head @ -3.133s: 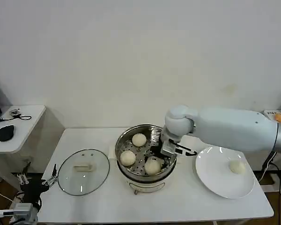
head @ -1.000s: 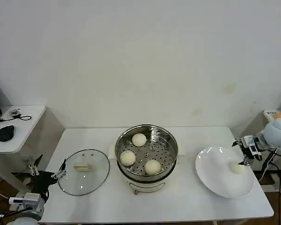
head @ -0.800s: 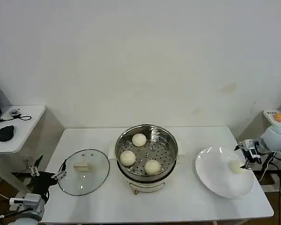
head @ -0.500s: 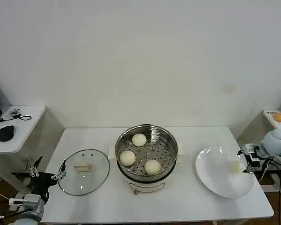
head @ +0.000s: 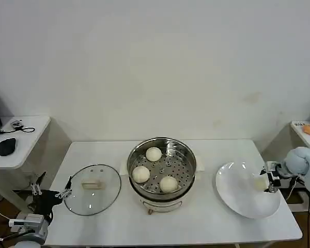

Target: Take steamed baozi put them in steamer then cover it.

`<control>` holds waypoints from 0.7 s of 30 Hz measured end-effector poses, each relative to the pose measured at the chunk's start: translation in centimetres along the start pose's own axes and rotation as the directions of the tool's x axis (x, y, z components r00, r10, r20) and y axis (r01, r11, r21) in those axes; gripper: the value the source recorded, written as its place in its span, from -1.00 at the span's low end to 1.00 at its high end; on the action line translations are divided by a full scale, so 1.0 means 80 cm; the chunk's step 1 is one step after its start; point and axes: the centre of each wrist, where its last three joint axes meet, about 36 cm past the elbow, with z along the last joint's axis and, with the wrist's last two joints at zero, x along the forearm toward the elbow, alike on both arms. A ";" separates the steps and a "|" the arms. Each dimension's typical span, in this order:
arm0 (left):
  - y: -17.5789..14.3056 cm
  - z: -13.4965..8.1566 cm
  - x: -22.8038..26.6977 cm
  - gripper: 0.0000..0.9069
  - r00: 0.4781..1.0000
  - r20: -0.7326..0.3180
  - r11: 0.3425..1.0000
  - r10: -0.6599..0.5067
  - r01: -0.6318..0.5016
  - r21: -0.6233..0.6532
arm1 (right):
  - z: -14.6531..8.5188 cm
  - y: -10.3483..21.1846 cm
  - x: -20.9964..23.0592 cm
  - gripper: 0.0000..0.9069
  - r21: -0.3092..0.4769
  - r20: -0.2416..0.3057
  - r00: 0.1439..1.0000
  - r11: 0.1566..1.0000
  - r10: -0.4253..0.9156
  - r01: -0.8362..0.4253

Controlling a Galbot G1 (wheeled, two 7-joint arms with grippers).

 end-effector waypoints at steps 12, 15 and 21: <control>0.001 -0.001 0.002 1.00 1.000 0.002 1.000 -0.005 0.005 0.001 | -0.005 -0.012 0.022 0.36 0.001 0.008 1.000 1.000 -0.020 0.020; 0.001 -0.002 0.002 1.00 1.000 0.003 1.000 -0.005 0.005 0.001 | -0.012 -0.024 0.042 0.36 0.007 0.019 1.000 1.000 -0.009 0.009; 0.001 -0.005 0.000 1.00 1.000 0.012 1.000 -0.007 0.007 0.005 | -0.047 -0.058 0.103 0.38 0.023 0.073 0.996 0.998 0.055 -0.057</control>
